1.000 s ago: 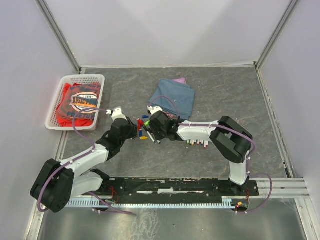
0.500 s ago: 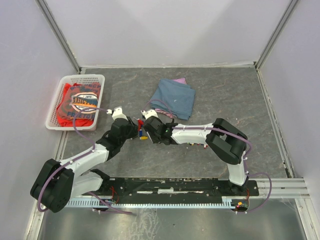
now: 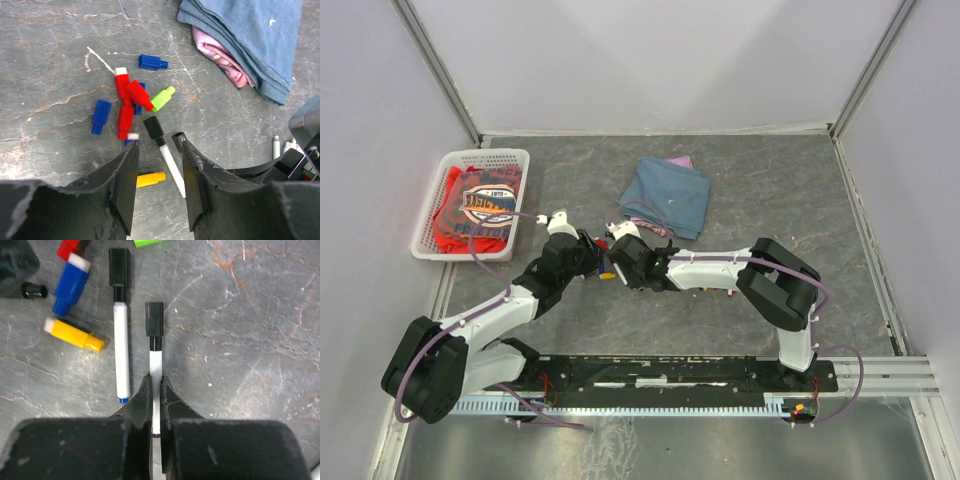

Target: Open the pen caps

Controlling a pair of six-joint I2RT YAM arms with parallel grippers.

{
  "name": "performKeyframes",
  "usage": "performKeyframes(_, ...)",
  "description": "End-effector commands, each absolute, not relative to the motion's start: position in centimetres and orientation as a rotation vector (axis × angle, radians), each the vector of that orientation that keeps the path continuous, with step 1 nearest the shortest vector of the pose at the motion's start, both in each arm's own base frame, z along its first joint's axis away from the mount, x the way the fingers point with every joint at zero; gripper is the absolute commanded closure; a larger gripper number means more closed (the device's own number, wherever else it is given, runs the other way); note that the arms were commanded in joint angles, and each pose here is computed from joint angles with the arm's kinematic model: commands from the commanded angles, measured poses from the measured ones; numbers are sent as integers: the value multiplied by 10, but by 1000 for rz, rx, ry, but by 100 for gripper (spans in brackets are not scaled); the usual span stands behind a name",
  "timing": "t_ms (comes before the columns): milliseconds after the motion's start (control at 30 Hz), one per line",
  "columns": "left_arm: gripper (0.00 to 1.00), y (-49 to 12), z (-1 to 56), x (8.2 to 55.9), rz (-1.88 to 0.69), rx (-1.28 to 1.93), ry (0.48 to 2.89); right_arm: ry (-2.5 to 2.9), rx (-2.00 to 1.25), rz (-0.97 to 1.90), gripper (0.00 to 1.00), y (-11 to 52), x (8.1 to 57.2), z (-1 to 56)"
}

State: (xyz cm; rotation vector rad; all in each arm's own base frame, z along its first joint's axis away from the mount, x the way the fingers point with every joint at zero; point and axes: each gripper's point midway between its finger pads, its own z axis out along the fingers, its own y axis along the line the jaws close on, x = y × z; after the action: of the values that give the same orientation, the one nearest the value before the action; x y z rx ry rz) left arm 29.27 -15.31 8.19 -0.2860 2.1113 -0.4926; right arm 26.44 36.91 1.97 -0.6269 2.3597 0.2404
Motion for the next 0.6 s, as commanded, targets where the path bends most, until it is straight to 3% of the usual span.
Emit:
performKeyframes(0,52,-179,109,305,-646,-297,2052,2399,-631,200,99,344,253,24)
performKeyframes(567,43,-227,113,300,-945,-252,2097,2291,-557,535,99,360,245,78)
